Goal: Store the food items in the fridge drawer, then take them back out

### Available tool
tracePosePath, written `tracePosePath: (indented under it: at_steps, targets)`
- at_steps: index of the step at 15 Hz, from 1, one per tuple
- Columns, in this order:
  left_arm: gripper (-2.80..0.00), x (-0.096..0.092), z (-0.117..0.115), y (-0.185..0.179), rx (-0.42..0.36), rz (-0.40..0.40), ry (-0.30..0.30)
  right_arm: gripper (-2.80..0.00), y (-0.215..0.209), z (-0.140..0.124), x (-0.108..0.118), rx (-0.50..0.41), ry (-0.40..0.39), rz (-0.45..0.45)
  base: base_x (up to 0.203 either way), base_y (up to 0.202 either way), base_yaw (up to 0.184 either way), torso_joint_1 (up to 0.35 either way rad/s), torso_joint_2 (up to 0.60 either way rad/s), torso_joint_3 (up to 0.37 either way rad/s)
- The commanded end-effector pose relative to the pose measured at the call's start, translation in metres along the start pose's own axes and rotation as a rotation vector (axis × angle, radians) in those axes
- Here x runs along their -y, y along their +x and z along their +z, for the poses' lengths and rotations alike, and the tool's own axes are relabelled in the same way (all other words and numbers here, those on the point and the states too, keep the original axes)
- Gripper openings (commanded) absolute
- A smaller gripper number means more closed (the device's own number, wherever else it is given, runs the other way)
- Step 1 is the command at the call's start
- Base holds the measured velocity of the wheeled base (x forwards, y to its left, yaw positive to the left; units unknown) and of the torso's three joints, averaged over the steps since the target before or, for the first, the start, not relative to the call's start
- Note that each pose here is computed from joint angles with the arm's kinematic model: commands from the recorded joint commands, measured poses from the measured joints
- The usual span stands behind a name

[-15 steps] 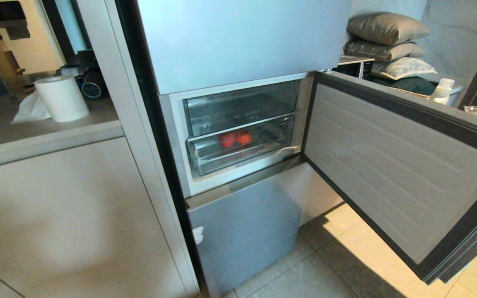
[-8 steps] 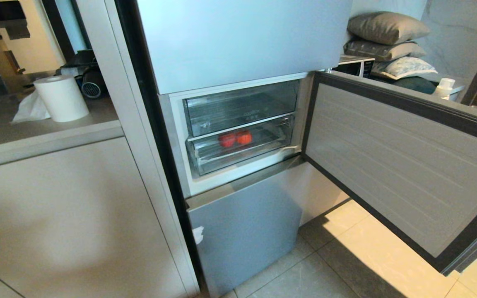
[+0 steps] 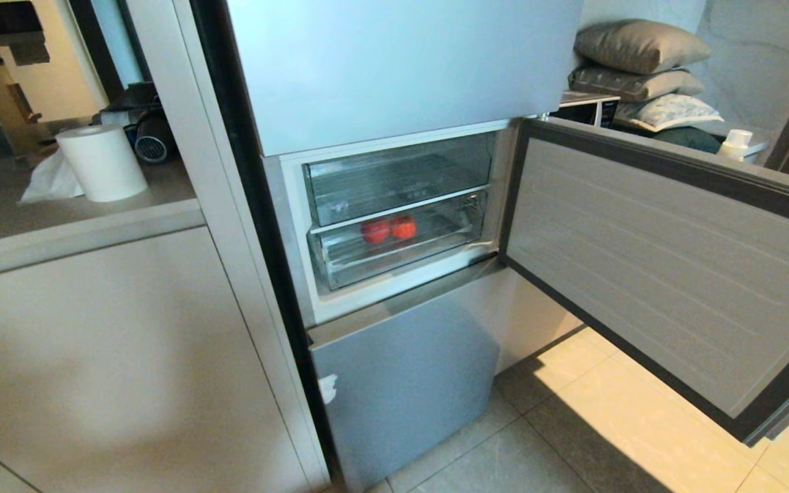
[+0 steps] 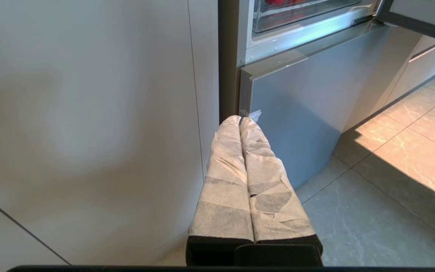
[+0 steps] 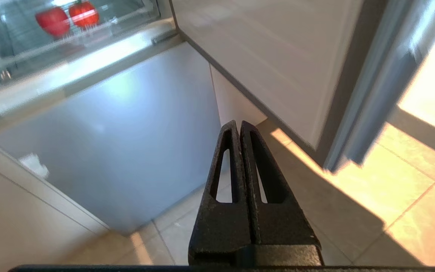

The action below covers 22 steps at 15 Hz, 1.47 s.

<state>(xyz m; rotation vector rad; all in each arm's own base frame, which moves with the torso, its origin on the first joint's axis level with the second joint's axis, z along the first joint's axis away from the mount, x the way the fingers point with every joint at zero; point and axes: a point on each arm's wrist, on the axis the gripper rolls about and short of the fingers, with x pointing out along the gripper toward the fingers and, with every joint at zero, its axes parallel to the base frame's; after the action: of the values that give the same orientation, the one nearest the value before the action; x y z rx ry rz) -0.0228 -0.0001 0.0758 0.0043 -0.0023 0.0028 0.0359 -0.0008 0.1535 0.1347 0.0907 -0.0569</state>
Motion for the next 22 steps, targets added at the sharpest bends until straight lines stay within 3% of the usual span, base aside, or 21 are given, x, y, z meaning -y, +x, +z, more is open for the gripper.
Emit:
tracePosePath:
  at_steps: [1, 4, 7, 8, 19, 22]
  targets:
    - [-2.8, 0.0, 0.0, 0.0, 0.002, 0.0, 0.0, -2.8, -0.03, -0.027, 0.006, 0.063, -0.02, 0.014, 0.0, 0.0, 0.0, 0.0, 0.0, 0.0]
    - [-2.8, 0.0, 0.0, 0.0, 0.002, 0.0, 0.0, -2.8, -0.042, -0.071, 0.012, 0.017, -0.075, 0.022, 0.0, 0.0, 0.0, 0.0, 0.0, 0.0]
    - [-2.8, 0.0, 0.0, 0.0, 0.002, 0.0, 0.0, -2.8, -0.051, -0.079, 0.013, 0.111, -0.087, 0.04, 0.0, 0.0, 0.0, 0.0, 0.0, 0.0]
    - [-2.8, 0.0, 0.0, 0.0, 0.002, 0.0, 0.0, -2.8, -0.051, -0.082, 0.014, 0.089, -0.095, 0.033, 0.0, 0.0, 0.0, 0.0, 0.0, 0.0]
    - [-2.8, 0.0, 0.0, 0.0, 0.002, 0.0, 0.0, -2.8, -0.051, -0.082, 0.014, 0.09, -0.089, 0.031, 0.0, 0.0, 0.0, 0.0, 0.0, 0.0]
    - [-2.8, 0.0, 0.0, 0.0, 0.002, 0.0, 0.0, -2.8, -0.051, -0.082, 0.014, 0.09, -0.089, 0.031, 0.002, -0.006, 0.151, 0.006, 0.0, 0.003]
